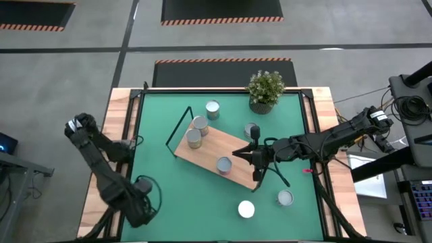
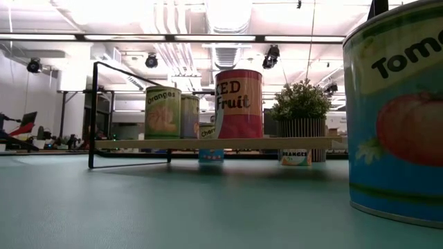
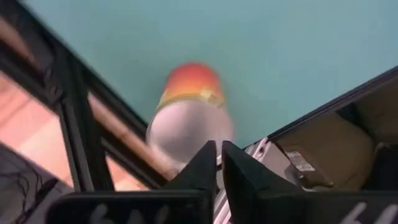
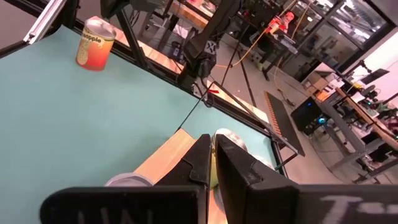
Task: Pick and place cans onto a shelf
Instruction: Put the canned pineapple on the shelf
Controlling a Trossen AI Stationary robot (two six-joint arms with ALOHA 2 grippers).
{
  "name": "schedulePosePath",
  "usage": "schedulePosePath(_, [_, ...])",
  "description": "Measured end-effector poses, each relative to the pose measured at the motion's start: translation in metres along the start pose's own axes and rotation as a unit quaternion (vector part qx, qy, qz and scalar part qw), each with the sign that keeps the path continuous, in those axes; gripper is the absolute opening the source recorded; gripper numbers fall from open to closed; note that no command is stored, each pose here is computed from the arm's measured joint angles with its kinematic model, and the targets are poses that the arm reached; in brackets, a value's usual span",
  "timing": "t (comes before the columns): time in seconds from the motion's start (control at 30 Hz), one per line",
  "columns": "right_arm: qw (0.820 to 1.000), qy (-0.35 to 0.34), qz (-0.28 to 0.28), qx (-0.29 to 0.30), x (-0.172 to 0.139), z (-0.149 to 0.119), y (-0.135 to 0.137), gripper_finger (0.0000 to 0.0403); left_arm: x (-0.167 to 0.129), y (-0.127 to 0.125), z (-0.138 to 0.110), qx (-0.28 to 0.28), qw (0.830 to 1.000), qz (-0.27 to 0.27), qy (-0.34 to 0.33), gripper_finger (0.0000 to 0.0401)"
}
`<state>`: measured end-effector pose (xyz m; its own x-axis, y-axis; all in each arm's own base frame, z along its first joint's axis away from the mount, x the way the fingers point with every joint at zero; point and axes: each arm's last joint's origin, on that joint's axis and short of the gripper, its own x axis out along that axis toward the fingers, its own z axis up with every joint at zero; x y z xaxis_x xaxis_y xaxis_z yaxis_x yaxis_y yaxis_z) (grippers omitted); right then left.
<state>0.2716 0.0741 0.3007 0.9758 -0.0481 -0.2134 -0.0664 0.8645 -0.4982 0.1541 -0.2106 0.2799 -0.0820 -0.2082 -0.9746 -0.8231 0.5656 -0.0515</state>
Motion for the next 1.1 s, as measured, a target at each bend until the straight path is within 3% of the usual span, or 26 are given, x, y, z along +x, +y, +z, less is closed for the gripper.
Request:
schedulePosePath(0.13, [1.0,-0.001,0.0,-0.006,0.0,0.001,0.0,0.0013,0.003,0.006,-0.017,-0.047,0.999,0.002,-0.01,0.0066])
schedulePosePath(0.4, [1.0,-0.003,-0.001,-0.018,0.0,0.002,-0.001,0.0013,0.011,0.018,-0.038,-0.141,0.99,0.004,-0.026,0.0236])
schedulePosePath(0.6, [1.0,-0.003,-0.001,-0.021,0.0,0.002,-0.001,0.0013,0.017,0.019,-0.035,-0.142,0.989,-0.007,-0.051,0.0328])
schedulePosePath(0.77, [1.0,-0.003,-0.001,-0.021,0.0,0.002,-0.001,0.0013,0.025,0.021,-0.033,-0.15,0.987,-0.001,-0.057,0.0359])
schedulePosePath(1.1, [1.0,-0.003,-0.001,-0.025,0.0,0.002,-0.001,0.0013,0.041,0.02,-0.029,-0.151,0.986,-0.024,-0.064,0.0361])
